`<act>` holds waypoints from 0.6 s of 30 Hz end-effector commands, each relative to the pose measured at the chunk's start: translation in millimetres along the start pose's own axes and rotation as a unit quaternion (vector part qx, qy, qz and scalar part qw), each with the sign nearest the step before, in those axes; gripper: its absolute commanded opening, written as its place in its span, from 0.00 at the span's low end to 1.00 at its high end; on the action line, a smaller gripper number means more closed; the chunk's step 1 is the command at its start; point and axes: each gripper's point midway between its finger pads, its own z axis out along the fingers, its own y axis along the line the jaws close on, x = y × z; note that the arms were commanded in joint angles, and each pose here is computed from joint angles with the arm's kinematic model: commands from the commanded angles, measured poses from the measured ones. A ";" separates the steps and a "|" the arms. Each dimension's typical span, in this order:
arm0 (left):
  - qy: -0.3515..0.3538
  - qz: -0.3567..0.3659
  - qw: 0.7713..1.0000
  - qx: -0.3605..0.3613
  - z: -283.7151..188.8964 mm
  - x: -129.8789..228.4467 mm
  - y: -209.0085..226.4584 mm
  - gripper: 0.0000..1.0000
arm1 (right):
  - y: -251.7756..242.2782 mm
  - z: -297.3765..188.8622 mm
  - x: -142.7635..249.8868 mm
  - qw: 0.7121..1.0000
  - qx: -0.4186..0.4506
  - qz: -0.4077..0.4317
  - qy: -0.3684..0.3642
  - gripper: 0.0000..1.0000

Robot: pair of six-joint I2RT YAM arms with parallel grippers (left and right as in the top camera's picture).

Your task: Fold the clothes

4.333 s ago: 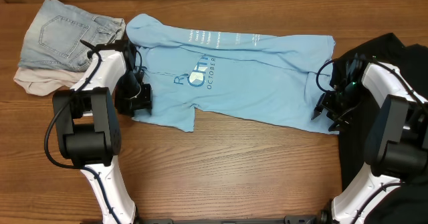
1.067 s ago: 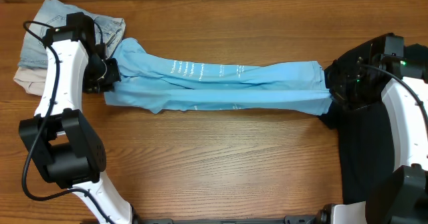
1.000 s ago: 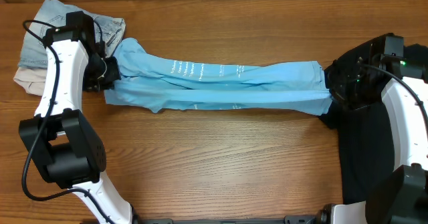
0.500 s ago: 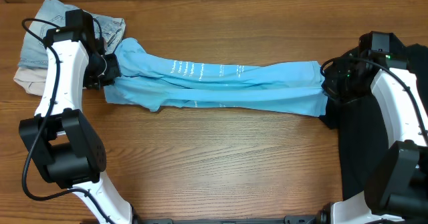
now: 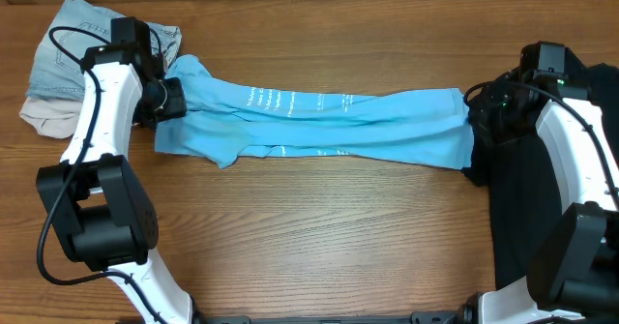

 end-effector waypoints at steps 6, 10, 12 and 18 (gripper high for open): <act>0.030 0.049 0.998 0.025 -13.0 19.7 -3.9 0.76 | -6.6 -1.6 -0.6 1.000 0.014 0.004 0.000 0.80; 0.087 0.081 0.987 0.111 -19.9 50.0 -32.7 0.73 | -8.6 -1.6 4.2 1.000 0.019 0.006 0.009 0.80; 0.110 0.090 0.982 0.127 -21.3 63.4 -41.6 0.75 | -8.0 -1.6 5.5 1.000 0.019 0.005 0.011 0.80; 0.161 0.111 0.975 0.102 8.9 102.3 -45.3 0.80 | -9.0 -1.6 7.3 1.000 0.021 0.006 0.015 0.80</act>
